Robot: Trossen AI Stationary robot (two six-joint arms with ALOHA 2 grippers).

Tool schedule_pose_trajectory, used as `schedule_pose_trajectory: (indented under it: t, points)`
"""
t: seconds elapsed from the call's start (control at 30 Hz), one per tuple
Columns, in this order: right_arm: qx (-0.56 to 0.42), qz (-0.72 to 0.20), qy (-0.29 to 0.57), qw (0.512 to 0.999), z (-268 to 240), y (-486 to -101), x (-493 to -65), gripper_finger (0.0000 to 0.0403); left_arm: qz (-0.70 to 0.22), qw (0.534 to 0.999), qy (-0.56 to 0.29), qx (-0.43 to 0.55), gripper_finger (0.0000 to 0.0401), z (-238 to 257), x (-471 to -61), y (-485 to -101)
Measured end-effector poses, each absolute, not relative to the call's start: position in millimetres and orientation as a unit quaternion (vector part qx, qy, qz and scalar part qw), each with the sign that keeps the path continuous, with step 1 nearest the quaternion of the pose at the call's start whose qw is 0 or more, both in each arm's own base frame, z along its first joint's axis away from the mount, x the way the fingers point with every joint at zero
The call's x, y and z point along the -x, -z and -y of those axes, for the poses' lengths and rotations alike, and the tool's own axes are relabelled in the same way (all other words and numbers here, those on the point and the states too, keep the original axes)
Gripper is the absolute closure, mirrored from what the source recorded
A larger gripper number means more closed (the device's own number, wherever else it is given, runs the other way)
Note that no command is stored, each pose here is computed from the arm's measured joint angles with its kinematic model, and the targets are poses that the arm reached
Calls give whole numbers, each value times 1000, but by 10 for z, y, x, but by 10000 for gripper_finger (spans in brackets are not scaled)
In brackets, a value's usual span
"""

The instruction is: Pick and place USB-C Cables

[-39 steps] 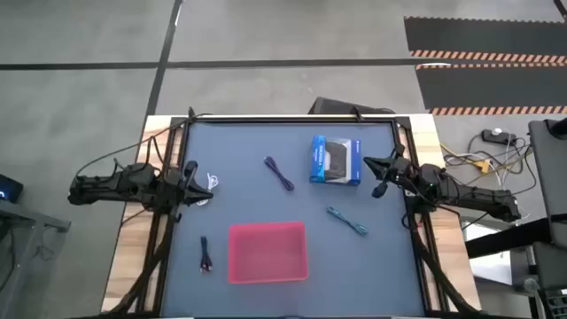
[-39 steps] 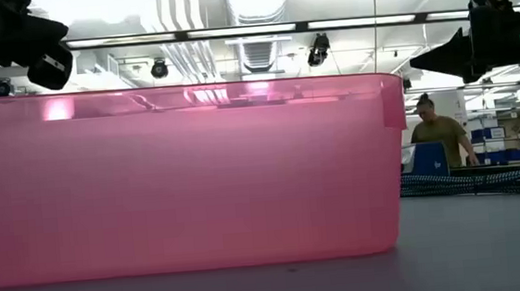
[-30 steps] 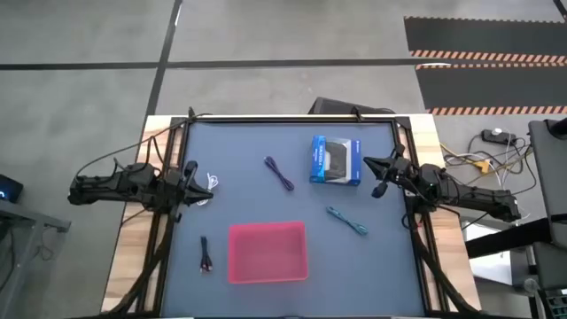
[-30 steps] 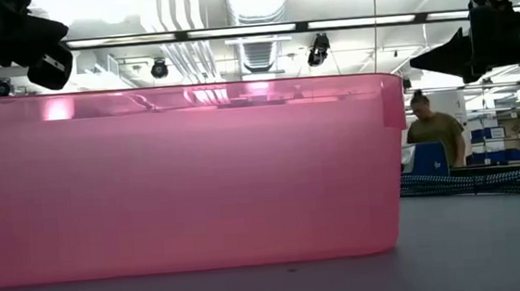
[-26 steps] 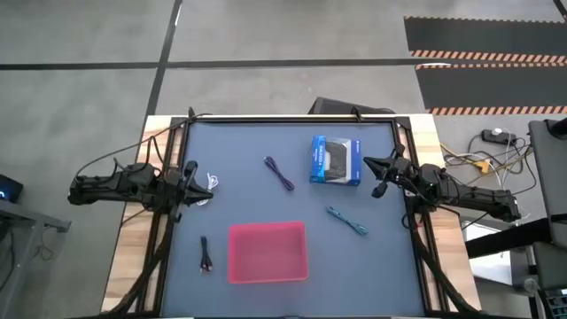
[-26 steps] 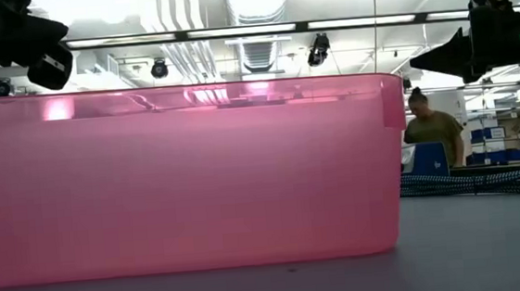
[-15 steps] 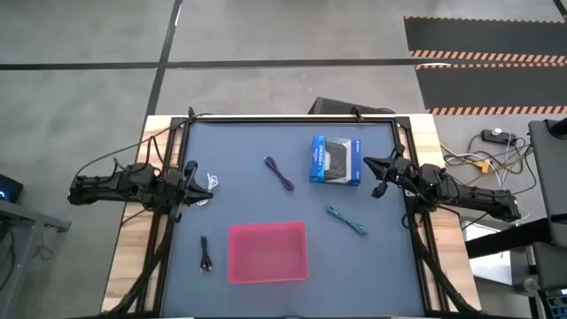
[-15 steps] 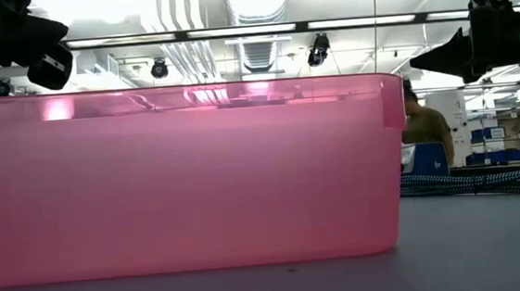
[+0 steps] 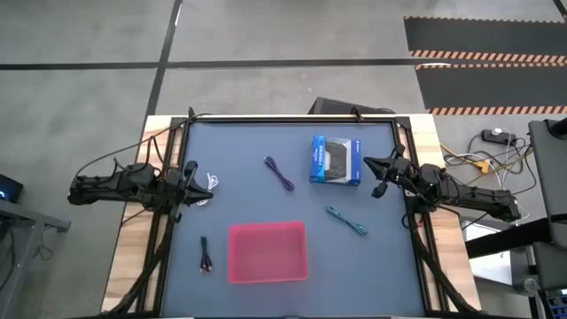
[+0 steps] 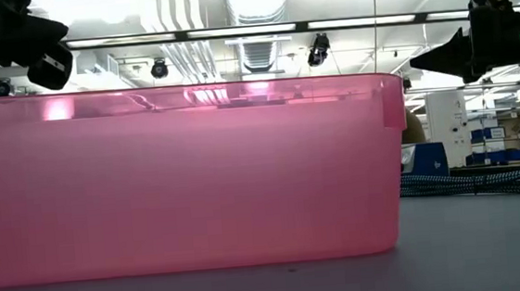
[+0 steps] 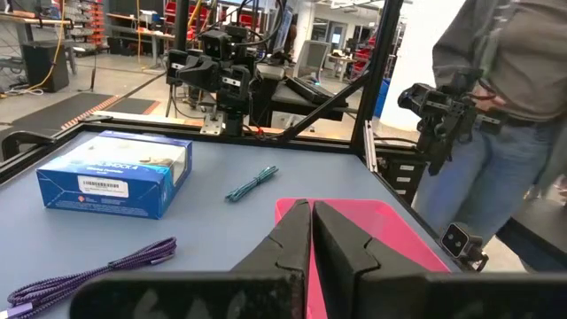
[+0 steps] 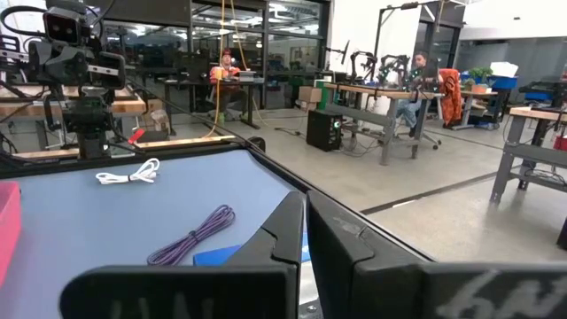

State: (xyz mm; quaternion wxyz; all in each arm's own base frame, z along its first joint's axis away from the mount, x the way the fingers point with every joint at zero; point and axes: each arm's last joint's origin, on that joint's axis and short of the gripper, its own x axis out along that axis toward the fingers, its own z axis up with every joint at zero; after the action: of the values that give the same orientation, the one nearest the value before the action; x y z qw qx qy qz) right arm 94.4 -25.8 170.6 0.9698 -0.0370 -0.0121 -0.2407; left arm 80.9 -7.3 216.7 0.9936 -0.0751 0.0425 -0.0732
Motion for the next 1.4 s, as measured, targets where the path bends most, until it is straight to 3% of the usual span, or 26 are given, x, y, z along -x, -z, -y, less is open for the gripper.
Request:
schedule_pose_trajectory:
  t: [0.5, 0.67, 0.73, 0.83, 1.0, 1.1, 1.23, 1.4]
  points:
    - [40, 12, 243, 969, 259, -1707, -943, 394, -42, 994, 73, 75, 401, 73, -809, -2167]
    - [204, -36, 267, 941, 273, -1708, -937, 394, -42, 994, 73, 75, 401, 73, -809, -2167]
    - [218, -39, 264, 939, 272, -1708, -938, 394, -43, 994, 73, 75, 401, 73, -809, -2166]
    - [130, -10, 267, 955, 272, -1716, -937, 394, -42, 994, 73, 75, 401, 73, -809, -2167]
    - [-113, 61, 260, 957, 272, -1725, -937, 394, -42, 994, 73, 75, 401, 73, -809, -2167]
    - [-244, 108, 246, 932, 271, -1748, -935, 394, -42, 994, 73, 75, 401, 73, -809, -2166]
    - [-430, 186, 207, 859, 271, -1808, -928, 394, -43, 994, 73, 75, 401, 73, -810, -2165]
    - [-476, 211, 204, 829, 278, -1825, -922, 394, -34, 999, 30, 27, 401, 47, -813, -2173]
